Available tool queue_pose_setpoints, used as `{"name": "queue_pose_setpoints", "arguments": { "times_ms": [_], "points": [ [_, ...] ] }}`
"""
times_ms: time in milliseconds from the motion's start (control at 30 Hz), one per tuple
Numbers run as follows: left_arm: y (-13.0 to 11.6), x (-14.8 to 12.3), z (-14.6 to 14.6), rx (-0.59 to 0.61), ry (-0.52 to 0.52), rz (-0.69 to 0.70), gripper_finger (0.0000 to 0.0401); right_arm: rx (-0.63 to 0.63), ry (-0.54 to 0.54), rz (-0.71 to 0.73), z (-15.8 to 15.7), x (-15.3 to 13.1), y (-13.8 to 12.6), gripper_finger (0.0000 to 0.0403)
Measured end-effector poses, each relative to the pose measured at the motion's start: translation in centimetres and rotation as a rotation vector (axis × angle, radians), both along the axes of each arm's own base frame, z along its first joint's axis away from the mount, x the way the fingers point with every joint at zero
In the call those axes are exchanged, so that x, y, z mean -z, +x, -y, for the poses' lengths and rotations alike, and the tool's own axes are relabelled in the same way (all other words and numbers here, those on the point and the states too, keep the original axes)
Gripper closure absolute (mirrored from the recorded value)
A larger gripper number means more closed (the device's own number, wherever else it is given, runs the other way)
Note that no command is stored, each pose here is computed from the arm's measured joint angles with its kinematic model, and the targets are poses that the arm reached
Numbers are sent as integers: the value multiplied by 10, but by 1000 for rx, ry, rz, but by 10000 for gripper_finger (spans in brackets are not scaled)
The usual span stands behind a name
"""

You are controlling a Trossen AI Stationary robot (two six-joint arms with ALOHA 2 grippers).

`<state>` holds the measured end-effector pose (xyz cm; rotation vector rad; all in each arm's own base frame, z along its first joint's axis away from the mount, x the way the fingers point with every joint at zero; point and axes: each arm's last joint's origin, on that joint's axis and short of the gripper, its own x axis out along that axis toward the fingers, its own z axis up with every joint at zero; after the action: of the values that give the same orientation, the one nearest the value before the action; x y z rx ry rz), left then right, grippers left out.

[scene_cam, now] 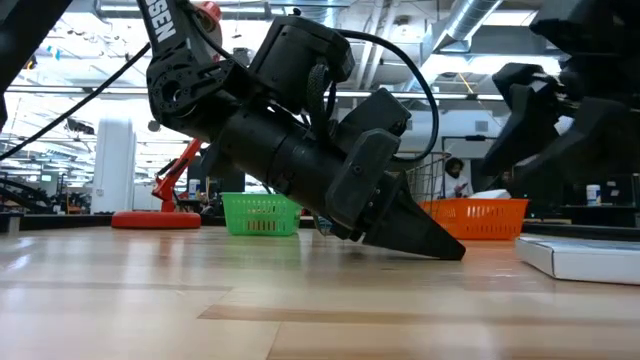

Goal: Pick and place items into bin
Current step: Put the white box into the orange bin

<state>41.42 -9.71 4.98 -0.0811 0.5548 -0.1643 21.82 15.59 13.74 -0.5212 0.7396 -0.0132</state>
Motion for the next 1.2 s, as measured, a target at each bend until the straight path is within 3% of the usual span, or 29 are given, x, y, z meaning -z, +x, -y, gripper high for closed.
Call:
{"name": "queue_pose_setpoints", "arguments": {
  "times_ms": [333, 667, 933, 1200],
  "points": [
    [0, 0, 0, 8, 15, 7, 401, 104, 312, -92, -5, 3, -5, 215],
    [3, -3, 1, 45, 79, 28, 401, 262, 550, -221, -21, -5, -13, 158],
    [5, -4, 1, 71, 100, 35, 401, 332, 623, -261, -20, 1, -19, 137],
    [5, -4, 1, 80, 101, 36, 401, 306, 572, -238, -12, 1, -13, 137]
  ]
}}
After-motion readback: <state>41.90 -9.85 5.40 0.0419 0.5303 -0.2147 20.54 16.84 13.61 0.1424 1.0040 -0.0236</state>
